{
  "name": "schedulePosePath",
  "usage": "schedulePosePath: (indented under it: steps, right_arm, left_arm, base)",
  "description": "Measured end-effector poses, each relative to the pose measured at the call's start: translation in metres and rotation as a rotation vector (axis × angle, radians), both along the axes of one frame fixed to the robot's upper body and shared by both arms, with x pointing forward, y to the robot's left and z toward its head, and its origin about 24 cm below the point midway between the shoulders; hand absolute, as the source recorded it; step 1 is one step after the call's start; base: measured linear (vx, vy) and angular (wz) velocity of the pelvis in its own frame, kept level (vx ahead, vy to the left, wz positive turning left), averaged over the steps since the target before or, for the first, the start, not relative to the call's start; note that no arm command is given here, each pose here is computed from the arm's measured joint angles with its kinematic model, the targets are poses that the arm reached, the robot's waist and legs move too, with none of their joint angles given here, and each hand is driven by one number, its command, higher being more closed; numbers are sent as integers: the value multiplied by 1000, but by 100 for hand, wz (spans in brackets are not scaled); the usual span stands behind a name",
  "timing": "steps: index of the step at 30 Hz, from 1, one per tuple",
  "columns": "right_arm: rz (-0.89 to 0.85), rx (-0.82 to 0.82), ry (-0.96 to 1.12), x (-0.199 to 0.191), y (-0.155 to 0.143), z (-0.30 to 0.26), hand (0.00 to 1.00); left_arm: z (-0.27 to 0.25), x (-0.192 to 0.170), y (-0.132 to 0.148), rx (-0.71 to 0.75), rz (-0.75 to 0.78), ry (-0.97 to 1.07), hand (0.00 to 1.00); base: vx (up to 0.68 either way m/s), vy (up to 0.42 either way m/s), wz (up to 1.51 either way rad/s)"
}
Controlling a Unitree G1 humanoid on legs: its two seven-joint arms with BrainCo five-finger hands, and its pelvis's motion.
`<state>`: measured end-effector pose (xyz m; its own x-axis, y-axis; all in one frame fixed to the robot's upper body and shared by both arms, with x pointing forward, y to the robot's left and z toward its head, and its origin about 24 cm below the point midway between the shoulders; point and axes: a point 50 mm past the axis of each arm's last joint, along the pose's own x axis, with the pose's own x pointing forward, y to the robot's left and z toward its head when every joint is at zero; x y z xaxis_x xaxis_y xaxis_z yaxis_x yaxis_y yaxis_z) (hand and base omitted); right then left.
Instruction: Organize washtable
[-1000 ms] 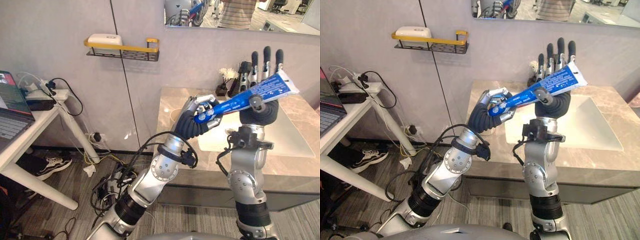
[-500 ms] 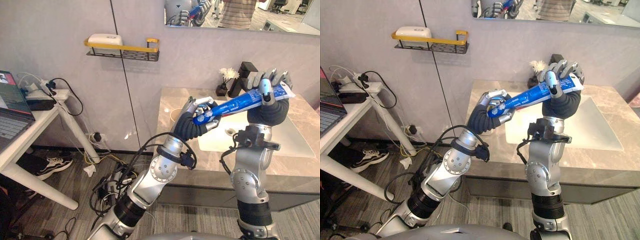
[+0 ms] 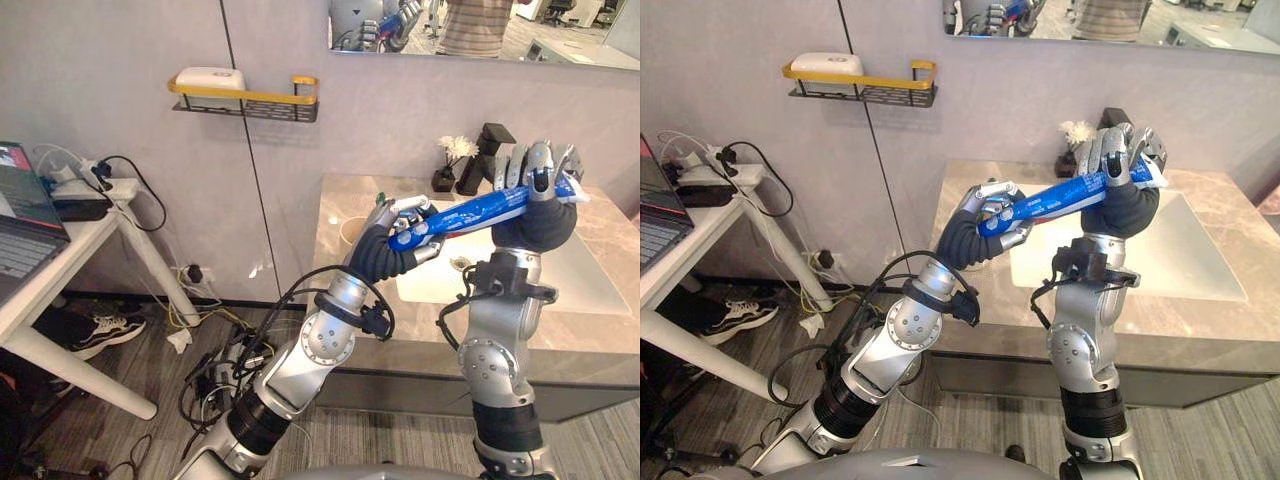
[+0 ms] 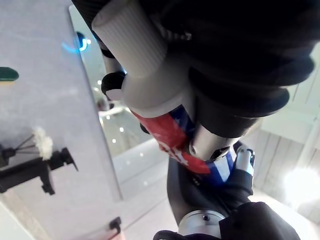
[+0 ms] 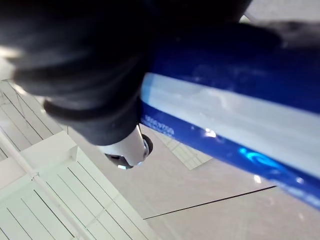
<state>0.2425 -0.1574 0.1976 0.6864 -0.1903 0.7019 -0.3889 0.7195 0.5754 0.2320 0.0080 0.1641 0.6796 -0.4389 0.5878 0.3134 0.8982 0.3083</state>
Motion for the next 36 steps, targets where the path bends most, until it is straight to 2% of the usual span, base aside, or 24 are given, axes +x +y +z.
schedulePosePath:
  steps: [13, 14, 36]
  right_arm:
    - [0, 1, -1, -1, 0, -1, 100]
    - [0, 1, -1, -1, 0, -1, 0]
    - [20, -16, 111, -2, 4, -24, 0]
  left_arm:
    - [-1, -1, -2, 3, -8, 3, 100]
    - [-1, -1, -2, 4, -8, 3, 100]
    - [5, -3, -3, -14, -6, -21, 100]
  base:
    - [0, 0, 0]
    - [0, 0, 0]
    - [0, 0, 0]
